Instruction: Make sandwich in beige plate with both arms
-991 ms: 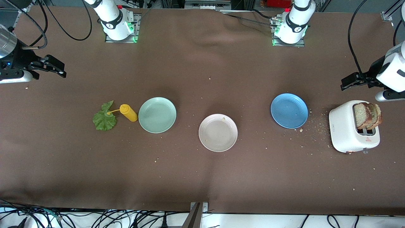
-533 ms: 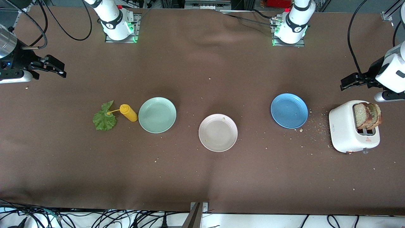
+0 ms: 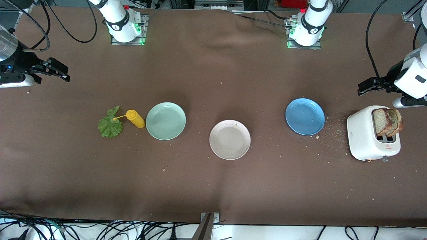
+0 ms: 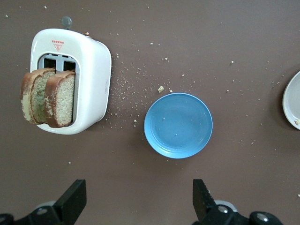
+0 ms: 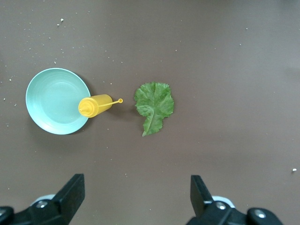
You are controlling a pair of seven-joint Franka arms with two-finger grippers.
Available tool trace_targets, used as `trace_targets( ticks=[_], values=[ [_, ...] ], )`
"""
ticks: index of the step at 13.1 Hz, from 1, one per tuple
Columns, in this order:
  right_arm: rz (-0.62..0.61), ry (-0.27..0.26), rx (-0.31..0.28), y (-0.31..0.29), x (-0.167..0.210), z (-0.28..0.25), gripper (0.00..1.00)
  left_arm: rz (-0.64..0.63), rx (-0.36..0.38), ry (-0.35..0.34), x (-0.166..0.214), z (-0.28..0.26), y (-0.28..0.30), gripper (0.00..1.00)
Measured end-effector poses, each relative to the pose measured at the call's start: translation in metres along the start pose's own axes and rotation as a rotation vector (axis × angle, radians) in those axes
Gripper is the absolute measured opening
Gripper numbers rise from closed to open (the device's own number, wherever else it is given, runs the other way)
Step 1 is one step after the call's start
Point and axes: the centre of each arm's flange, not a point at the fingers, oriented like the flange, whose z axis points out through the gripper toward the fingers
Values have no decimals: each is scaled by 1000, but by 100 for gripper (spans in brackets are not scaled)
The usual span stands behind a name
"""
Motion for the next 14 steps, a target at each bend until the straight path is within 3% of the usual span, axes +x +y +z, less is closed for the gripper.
trace_targets(
  ticks=[14],
  values=[
    [0,0,0,0,0,0,100,0,3,-26,-2,3,0,100]
  ],
)
